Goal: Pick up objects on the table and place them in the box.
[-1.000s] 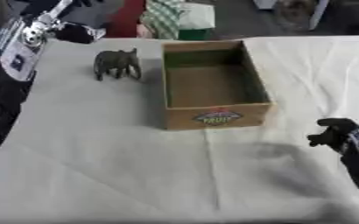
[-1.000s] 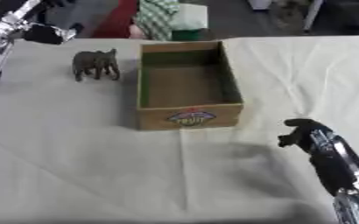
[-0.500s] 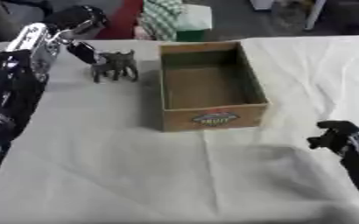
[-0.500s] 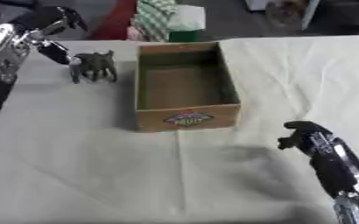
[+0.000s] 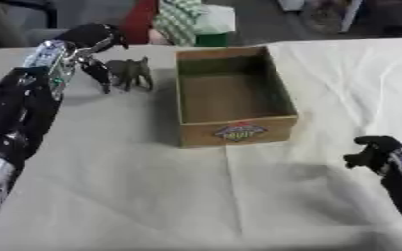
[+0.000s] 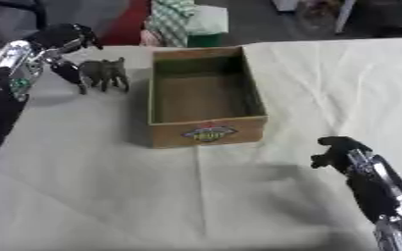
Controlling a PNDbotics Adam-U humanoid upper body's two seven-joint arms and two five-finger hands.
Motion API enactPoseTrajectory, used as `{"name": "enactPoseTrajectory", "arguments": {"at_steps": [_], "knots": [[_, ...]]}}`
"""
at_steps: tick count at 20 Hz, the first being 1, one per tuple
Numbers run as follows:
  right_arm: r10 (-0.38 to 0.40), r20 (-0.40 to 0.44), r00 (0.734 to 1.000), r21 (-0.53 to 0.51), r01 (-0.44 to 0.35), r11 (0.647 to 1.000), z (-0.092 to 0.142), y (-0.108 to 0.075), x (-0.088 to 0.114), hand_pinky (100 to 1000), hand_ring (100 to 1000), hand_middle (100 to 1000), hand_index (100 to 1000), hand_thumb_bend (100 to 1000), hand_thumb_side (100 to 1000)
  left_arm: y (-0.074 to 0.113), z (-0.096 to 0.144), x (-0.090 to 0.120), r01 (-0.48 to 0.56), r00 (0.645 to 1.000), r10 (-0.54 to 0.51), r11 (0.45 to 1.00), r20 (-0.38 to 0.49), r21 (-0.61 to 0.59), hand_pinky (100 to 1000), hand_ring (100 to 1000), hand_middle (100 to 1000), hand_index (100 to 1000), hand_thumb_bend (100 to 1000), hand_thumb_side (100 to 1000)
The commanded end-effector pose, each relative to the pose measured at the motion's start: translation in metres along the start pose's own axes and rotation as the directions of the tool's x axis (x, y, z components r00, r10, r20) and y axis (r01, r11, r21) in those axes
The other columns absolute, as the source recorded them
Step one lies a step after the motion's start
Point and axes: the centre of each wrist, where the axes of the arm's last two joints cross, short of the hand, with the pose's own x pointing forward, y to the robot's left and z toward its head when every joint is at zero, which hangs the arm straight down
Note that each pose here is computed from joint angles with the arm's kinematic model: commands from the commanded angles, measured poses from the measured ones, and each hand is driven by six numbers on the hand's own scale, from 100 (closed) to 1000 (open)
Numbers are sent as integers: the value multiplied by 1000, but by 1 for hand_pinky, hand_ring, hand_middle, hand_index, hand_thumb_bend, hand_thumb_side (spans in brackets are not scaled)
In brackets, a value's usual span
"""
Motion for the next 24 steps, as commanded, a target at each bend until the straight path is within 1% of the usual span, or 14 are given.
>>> {"name": "enactPoseTrajectory", "arguments": {"at_steps": [1, 5, 12, 16, 18, 21, 22, 23, 24], "knots": [[24, 11, 1000, 6, -24, 1000, -2, -4, 6, 746, 530, 408, 724, 100, 807, 14, 0, -7, 16, 999, -13, 998, -44, 57, 720, 701, 720, 767, 522, 130], [25, 11, 1000, 5, -25, 1000, -2, -4, 6, 746, 529, 407, 724, 100, 809, 7, 0, -8, 12, 997, -7, 998, -79, 58, 718, 697, 718, 768, 512, 133], [26, 10, 1000, 4, -26, 1000, -1, -4, 5, 746, 528, 407, 724, 100, 814, -6, 2, -10, 1, 994, -2, 1000, -110, -4, 712, 685, 700, 763, 488, 165], [28, 8, 1000, 3, -28, 1000, -1, -4, 5, 746, 527, 407, 723, 100, 817, -12, 4, -11, 1, 992, -4, 1000, -124, -23, 706, 668, 679, 756, 464, 137], [29, 8, 1000, 3, -29, 1000, -1, -4, 5, 746, 527, 407, 723, 100, 819, -15, 4, -11, 3, 992, -6, 1000, -128, -28, 701, 652, 661, 746, 455, 134], [29, 7, 1000, 2, -29, 1000, -1, -4, 4, 746, 527, 407, 723, 100, 821, -17, 5, -11, 5, 991, -8, 1000, -135, -21, 684, 604, 604, 707, 413, 122], [30, 6, 1000, 2, -30, 1000, -1, -4, 4, 746, 527, 407, 723, 100, 820, -18, 5, -11, 6, 991, -8, 1000, -136, -17, 682, 601, 600, 704, 410, 121], [30, 6, 1000, 2, -30, 1000, -1, -4, 4, 746, 527, 406, 723, 100, 820, -19, 5, -11, 6, 990, -8, 1000, -137, -16, 674, 572, 567, 683, 396, 120], [30, 6, 1000, 1, -30, 1000, -1, -4, 4, 746, 527, 407, 723, 100, 820, -20, 5, -11, 4, 990, -7, 1000, -138, -16, 670, 560, 552, 673, 391, 120]]}}
